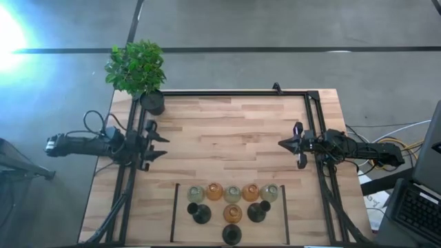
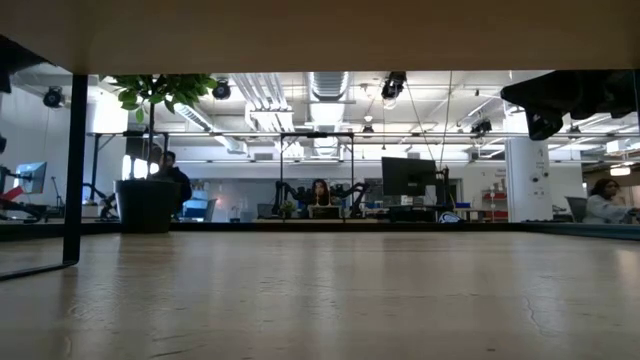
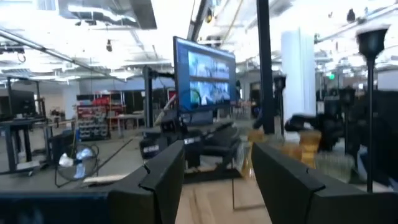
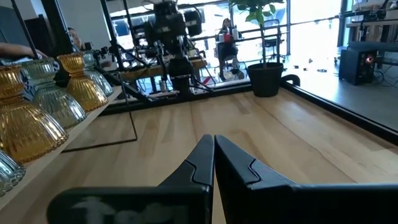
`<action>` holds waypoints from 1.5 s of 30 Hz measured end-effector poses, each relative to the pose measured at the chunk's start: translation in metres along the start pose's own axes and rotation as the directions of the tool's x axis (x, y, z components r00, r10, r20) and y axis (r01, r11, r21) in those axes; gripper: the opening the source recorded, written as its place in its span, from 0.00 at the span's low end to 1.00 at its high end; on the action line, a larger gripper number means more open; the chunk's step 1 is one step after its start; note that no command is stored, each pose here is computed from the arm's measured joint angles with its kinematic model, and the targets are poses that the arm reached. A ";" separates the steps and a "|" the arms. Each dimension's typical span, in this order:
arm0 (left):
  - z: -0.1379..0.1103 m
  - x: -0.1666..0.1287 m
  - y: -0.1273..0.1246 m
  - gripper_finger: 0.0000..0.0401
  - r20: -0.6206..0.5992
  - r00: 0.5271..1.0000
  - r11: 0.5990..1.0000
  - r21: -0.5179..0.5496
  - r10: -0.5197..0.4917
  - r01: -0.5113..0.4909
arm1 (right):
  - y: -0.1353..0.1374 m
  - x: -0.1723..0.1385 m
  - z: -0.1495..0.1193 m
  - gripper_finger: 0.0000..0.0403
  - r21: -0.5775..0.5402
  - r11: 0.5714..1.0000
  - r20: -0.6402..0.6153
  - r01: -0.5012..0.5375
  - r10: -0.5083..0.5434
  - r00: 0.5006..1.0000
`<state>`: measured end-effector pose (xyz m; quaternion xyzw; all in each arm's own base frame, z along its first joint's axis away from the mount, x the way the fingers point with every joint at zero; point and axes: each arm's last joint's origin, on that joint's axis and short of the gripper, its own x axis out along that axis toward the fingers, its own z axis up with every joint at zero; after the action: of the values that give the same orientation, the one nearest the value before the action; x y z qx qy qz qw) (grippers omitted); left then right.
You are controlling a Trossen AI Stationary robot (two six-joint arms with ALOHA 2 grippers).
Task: Pick & Place candle stick holders
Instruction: Return to Home Position
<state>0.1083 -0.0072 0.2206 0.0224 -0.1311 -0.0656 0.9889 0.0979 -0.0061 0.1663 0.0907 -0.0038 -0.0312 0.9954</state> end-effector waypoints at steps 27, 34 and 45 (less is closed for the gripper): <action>-0.049 -0.025 -0.001 0.48 -0.245 0.966 0.996 -0.010 0.088 -0.093 | 0.000 0.000 0.000 0.02 -0.001 1.000 0.000 0.000 0.000 1.000; -0.049 -0.025 -0.001 0.48 -0.250 0.963 0.994 -0.008 0.103 -0.108 | 0.000 0.000 0.000 0.02 -0.001 1.000 0.000 0.000 0.000 1.000; -0.049 -0.024 -0.001 0.48 -0.255 0.961 0.994 -0.008 0.106 -0.111 | 0.000 0.000 0.000 0.02 -0.001 1.000 0.001 0.000 0.000 1.000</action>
<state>0.0977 -0.0033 0.1674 0.0126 -0.0036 -0.0093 0.9999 0.0979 -0.0060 0.1664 0.0904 -0.0041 -0.0310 0.9954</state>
